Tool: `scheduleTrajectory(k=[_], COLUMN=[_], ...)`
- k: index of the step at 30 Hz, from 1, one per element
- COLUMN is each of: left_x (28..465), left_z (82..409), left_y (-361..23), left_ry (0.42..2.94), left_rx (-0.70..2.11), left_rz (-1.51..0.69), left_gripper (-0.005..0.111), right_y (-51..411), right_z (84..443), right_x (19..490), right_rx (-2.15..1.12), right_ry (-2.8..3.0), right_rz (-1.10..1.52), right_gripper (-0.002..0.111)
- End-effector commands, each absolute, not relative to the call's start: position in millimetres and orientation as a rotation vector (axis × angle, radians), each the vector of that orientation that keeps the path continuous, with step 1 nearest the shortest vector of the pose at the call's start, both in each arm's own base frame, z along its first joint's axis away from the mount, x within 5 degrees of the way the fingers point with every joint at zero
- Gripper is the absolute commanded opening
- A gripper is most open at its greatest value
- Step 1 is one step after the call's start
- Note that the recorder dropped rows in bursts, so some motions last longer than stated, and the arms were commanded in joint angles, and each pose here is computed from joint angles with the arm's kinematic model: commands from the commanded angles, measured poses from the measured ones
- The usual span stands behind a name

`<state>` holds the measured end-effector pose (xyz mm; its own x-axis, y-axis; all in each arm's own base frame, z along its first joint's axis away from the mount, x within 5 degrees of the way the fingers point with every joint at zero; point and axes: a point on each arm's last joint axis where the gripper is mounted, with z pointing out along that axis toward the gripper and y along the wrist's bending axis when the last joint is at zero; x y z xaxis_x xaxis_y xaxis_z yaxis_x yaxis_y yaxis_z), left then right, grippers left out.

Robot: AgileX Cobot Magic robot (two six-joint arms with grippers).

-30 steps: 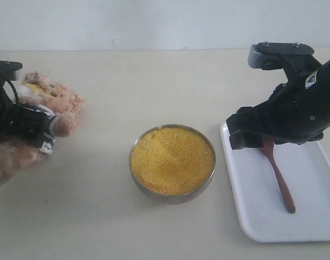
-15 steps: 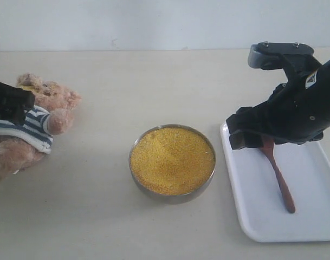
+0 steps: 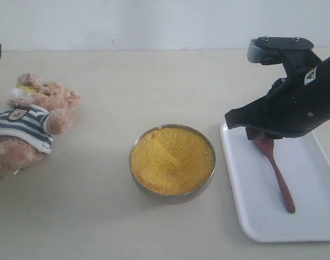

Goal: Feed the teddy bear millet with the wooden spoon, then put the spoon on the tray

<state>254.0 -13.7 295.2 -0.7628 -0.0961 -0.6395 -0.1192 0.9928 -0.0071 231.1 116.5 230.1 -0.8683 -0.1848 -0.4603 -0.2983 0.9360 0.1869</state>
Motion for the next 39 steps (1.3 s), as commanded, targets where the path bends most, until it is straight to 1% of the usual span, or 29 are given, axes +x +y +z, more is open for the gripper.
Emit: scheduleTrajectory(k=[1,4,8,17,24,31,39], left_x=[235.0,217.9,194.0,145.3,110.9,92.0,87.0], left_z=[334.5,347.5,349.7,332.0,320.4,325.0,327.2], left_y=[-9.4,-9.4,-9.2,-10.3,-8.0,-6.2,-5.8], left_ry=[2.178,2.043,1.925,1.669,1.576,1.507,1.482], left_rx=[-0.155,-0.139,-0.133,-0.116,-0.107,-0.105,-0.104], left_rz=[-0.030,-0.065,-0.103,-0.205,-0.217,-0.220,-0.222], left_gripper=[0.004,0.004,0.004,0.004,0.004,0.004,0.004], right_y=[112.9,105.7,91.9,63.2,45.1,38.4,38.4], right_z=[243.6,255.3,273.6,282.6,282.0,289.6,289.9], right_x=[228.2,218.2,194.7,139.4,98.7,83.3,83.5], right_rx=[-0.317,-0.262,-0.233,-0.194,-0.183,-0.177,-0.176], right_ry=[2.498,2.345,2.122,1.793,1.658,1.578,1.575], right_rz=[0.370,0.397,0.421,0.453,0.485,0.502,0.502], right_gripper=[0.001,0.001,0.001,0.001,0.001,0.001,0.001])
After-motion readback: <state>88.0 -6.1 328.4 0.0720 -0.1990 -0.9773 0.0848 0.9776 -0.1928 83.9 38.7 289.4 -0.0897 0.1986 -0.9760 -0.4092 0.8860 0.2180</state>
